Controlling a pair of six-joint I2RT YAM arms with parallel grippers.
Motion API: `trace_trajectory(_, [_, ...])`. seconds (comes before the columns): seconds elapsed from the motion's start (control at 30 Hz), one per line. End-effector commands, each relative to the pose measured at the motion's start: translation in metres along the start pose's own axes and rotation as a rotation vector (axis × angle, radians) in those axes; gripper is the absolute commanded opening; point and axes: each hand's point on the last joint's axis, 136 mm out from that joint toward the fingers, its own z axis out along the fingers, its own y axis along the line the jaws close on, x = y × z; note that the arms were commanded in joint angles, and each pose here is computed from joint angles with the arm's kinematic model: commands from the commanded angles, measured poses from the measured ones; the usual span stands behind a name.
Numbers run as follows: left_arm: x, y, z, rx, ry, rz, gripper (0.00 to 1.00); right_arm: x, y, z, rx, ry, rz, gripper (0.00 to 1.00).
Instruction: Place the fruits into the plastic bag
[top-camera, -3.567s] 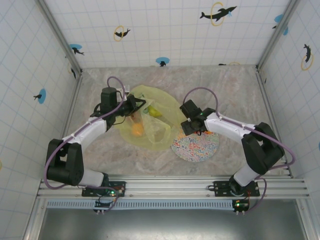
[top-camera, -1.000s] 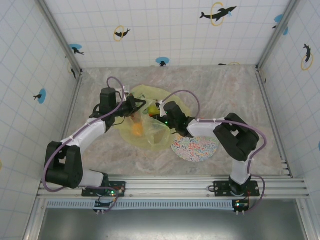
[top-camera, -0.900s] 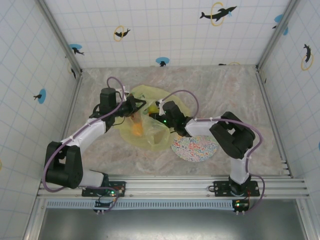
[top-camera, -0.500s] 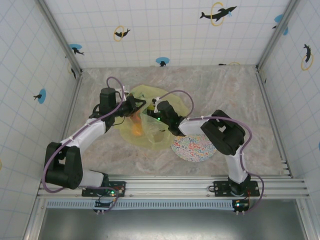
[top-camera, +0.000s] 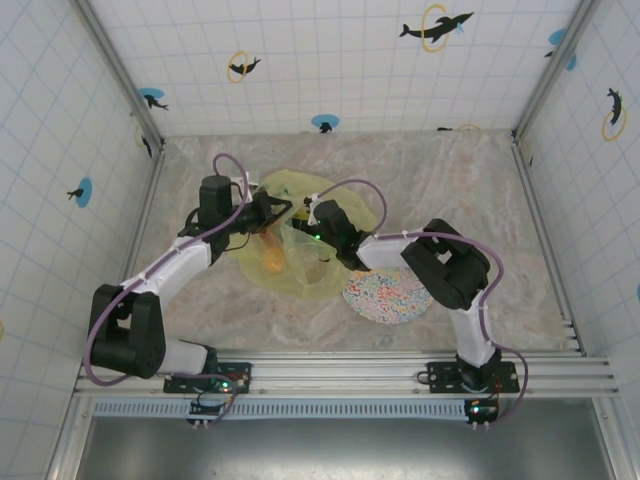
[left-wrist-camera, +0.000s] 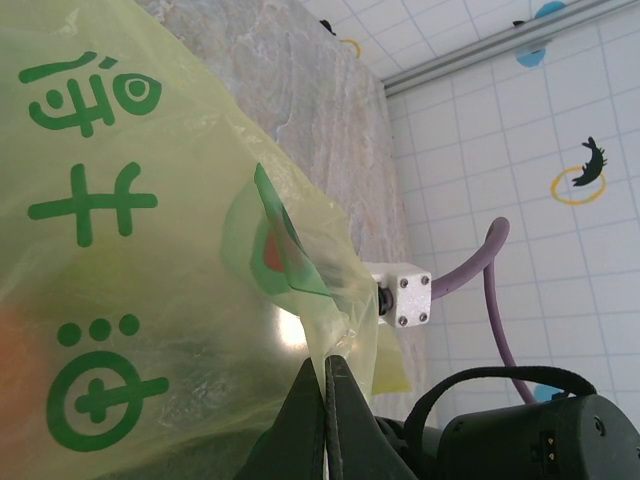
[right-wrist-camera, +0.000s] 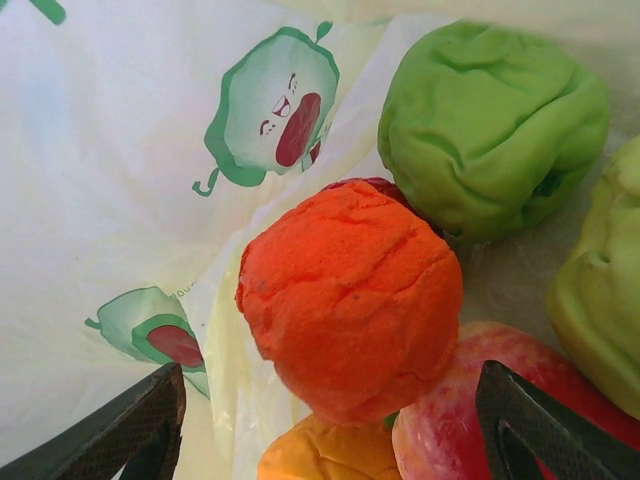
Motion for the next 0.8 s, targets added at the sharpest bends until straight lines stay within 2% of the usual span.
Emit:
trace_trajectory(0.0, [-0.001, -0.008, -0.004, 0.014, -0.008, 0.026, 0.0, -0.02, 0.021, -0.022, -0.035, -0.042, -0.042, 0.76])
trace_trajectory(0.37, [-0.009, -0.008, -0.007, 0.0, -0.048, 0.037, 0.0, -0.019, -0.008, -0.09, 0.151, -0.032, -0.189, 0.75])
trace_trajectory(0.77, [-0.011, 0.001, -0.007, -0.013, -0.06, 0.014, 0.0, -0.025, -0.016, -0.165, 0.319, 0.01, -0.384, 0.75])
